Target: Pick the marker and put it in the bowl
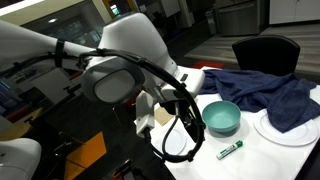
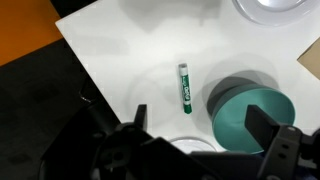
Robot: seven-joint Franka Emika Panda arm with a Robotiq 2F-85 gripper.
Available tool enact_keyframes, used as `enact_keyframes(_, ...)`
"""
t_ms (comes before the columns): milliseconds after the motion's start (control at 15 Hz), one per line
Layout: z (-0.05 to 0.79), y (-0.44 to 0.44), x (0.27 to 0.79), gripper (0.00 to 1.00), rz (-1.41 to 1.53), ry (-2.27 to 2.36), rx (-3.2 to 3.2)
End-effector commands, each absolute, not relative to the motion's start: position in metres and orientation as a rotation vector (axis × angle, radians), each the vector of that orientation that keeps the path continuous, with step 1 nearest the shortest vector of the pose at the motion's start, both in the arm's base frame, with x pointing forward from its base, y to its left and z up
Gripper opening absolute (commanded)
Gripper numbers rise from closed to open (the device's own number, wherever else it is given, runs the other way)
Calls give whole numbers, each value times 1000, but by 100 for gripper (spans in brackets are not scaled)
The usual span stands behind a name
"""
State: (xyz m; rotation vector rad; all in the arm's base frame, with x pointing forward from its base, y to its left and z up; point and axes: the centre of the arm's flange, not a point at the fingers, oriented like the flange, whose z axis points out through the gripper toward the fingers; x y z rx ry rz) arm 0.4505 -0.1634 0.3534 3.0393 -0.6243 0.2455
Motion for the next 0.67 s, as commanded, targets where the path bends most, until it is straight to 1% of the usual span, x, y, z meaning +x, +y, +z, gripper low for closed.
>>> enact_keyframes(0,319,-175,484,100,237,-627,3029)
enact_keyframes(333,272,-186,507,100,257,-624,2987)
enact_keyframes(600,237,-189,523,100,209,-604,2981)
